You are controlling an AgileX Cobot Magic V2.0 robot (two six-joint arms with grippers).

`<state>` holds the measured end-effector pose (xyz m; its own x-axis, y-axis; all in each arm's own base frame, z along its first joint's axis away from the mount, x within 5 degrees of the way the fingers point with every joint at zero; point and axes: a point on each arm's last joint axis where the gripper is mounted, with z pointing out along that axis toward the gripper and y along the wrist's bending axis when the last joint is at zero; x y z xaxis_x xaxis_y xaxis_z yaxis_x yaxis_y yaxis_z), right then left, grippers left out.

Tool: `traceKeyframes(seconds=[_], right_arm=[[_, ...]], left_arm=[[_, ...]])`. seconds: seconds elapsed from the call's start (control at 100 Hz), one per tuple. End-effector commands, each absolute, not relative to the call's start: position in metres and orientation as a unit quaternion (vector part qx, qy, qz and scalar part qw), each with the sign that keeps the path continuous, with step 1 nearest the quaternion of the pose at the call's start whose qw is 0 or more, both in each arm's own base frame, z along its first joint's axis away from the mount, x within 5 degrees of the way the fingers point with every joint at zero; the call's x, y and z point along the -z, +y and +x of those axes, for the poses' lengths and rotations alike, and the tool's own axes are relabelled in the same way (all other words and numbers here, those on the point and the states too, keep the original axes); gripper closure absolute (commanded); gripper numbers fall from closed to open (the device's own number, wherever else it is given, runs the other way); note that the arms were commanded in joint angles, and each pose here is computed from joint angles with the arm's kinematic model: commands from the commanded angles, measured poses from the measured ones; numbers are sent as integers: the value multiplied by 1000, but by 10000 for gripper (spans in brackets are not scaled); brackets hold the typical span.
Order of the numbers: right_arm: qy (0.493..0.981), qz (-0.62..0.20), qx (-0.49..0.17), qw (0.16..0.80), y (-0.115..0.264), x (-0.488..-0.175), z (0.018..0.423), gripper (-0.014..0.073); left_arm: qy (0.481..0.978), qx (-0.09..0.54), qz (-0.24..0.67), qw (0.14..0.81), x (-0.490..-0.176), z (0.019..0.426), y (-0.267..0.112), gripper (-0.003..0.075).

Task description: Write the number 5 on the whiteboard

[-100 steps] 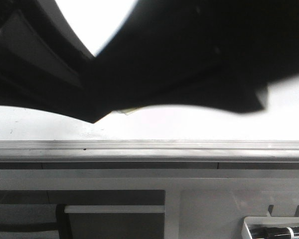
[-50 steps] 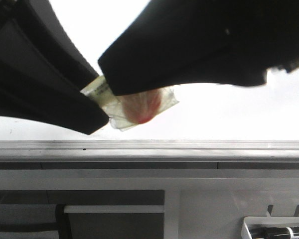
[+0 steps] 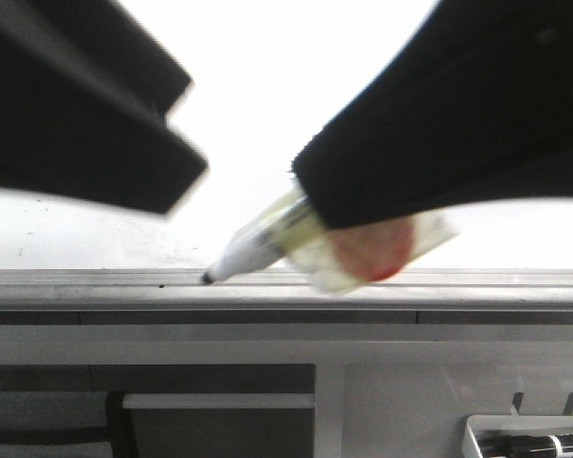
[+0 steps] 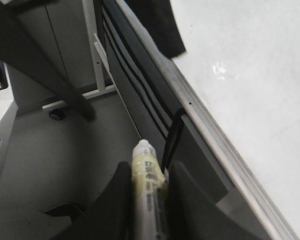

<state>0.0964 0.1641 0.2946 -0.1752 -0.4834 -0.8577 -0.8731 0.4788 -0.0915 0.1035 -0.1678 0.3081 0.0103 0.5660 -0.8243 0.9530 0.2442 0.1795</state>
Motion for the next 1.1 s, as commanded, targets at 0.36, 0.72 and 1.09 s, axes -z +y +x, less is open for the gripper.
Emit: traceKeyframes(seconds=[0.36,0.72,1.09], right_arm=[[740,-379,-164,531,135,-355,128,656],[739,-399,-125,529,166,-358,161,652],[742,-387,-90,540,169,-365,179,651]], left_arm=[[722,300,259,568,-346,68,-74,641],[710,301,227,595,-322,50,-50,741],[710,302,227,595,-322,50,-50,741]])
